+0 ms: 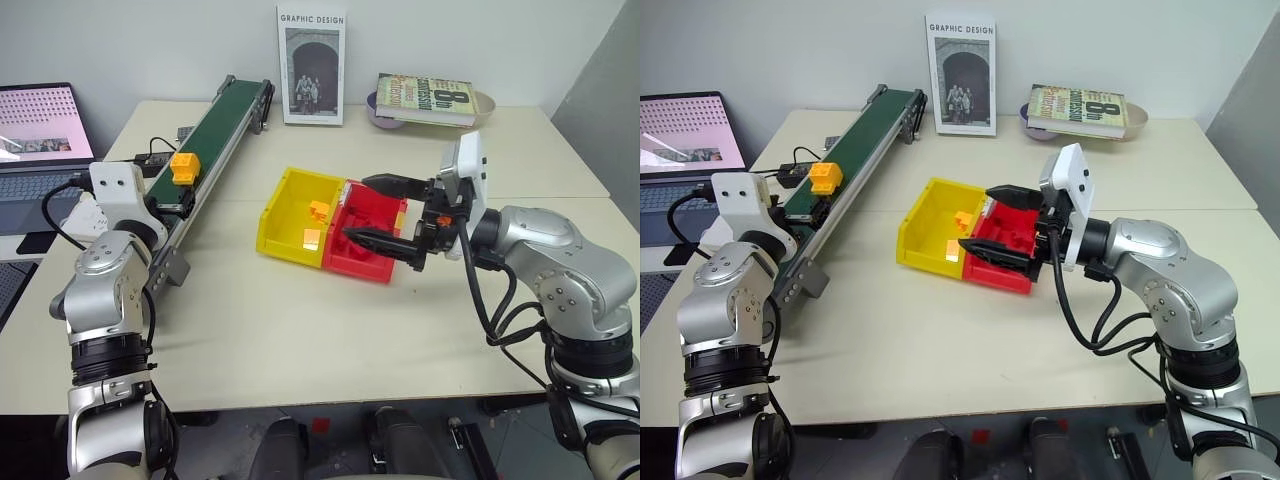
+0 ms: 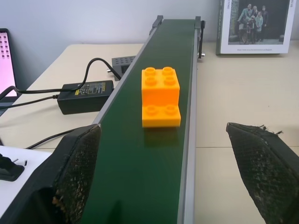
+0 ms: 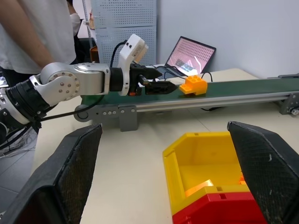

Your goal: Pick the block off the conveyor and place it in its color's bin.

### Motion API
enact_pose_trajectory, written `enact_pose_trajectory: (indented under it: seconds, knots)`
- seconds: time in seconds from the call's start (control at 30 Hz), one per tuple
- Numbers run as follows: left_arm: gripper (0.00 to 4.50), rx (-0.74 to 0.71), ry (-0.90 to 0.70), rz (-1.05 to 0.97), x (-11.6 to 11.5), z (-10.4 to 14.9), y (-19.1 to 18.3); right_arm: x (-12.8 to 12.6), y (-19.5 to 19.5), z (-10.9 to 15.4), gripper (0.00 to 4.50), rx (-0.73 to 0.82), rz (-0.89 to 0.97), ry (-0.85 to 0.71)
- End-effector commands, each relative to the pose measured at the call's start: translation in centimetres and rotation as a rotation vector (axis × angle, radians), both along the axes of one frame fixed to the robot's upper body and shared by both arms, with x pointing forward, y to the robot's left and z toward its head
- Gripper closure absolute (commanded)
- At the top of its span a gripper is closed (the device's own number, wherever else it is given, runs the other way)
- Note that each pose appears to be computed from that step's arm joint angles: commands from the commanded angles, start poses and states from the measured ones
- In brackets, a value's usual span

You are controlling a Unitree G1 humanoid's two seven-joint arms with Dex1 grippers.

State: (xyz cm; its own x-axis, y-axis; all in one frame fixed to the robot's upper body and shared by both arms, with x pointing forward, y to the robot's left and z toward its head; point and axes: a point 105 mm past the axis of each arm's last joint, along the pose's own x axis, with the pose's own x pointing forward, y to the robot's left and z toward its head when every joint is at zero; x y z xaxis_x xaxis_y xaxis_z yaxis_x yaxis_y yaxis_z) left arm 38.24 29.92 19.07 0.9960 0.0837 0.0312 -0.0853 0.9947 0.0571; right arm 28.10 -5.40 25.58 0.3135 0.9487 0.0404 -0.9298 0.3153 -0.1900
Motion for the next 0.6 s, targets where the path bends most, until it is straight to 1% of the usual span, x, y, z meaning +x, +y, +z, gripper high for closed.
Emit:
enact_pose_trajectory:
  seconds: [0.03,0.2,0.3,0.37,0.4,0.53,0.6]
  knots:
    - [0.04,0.022,-0.061,0.007,0.1,1.8,0.0,-0.9,0.4,1.2,0.0,0.016,0.025,-0.053]
    - [0.04,0.019,-0.039,0.021,0.0,1.2,0.3,-1.0,0.6,1.3,0.0,0.018,0.039,-0.048]
    - [0.04,-0.023,-0.033,0.039,-0.2,0.9,0.8,-0.6,0.5,1.5,0.0,0.023,0.02,-0.055]
    - [0.39,-0.029,-0.033,0.032,-0.5,0.8,0.9,-0.6,0.5,1.6,0.0,0.029,0.023,-0.053]
    - [0.43,-0.033,-0.029,0.03,-0.7,0.7,0.9,-0.6,0.6,1.7,0.0,0.032,0.026,-0.051]
    - [1.32,-0.024,-0.001,0.044,-1.5,0.2,1.3,-0.6,0.6,1.8,0.0,0.031,0.031,-0.052]
    - [1.67,-0.021,0.006,0.047,-1.8,0.1,1.3,-0.5,0.6,1.8,0.0,0.032,0.03,-0.054]
